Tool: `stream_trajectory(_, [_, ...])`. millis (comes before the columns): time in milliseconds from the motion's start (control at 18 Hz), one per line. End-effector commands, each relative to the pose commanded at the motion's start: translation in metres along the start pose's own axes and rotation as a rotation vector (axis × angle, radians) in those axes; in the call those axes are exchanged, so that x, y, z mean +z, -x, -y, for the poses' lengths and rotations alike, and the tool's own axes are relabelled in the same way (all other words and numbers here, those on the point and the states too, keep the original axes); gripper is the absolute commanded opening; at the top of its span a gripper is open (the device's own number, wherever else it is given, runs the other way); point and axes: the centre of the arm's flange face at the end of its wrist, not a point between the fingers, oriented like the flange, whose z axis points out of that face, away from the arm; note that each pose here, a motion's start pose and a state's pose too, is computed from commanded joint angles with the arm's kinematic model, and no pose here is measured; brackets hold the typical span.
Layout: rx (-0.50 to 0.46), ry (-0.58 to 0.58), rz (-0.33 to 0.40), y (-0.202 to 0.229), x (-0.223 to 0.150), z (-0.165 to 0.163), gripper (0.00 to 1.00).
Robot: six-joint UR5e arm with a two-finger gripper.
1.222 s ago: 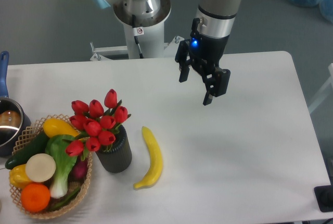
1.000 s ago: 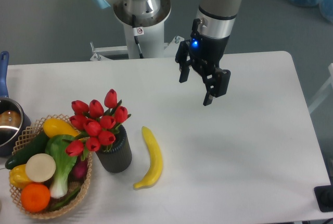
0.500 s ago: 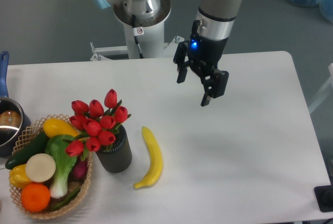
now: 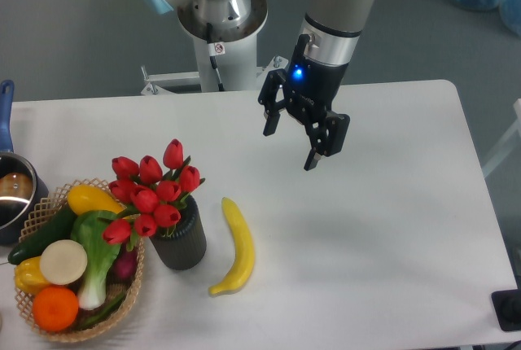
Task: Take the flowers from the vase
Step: 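Move the open gripper toward the red tulips in the black vase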
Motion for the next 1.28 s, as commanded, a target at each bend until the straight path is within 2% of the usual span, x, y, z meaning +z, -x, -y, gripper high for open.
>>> stream_trajectory(111, [-0.012, -0.007, 0.007, -0.004, 0.003, -0.002, 1.0])
stream_trajectory(278, [-0.003, -0.095, 0.03, -0.016, 0.025, -0.011, 1.0])
stream_trajectory(500, [0.001, -0.1, 0.023, -0.023, 0.032, -0.016, 1.0])
stream_trajectory(667, [-0.017, -0.114, -0.009, -0.033, 0.044, -0.017, 1.0])
stream_trajectory(889, [-0.11, -0.27, -0.079, -0.047, 0.058, -0.011, 1.0])
stream_trajectory(1278, [-0.166, -0.385, -0.152, -0.061, 0.077, -0.008, 1.0])
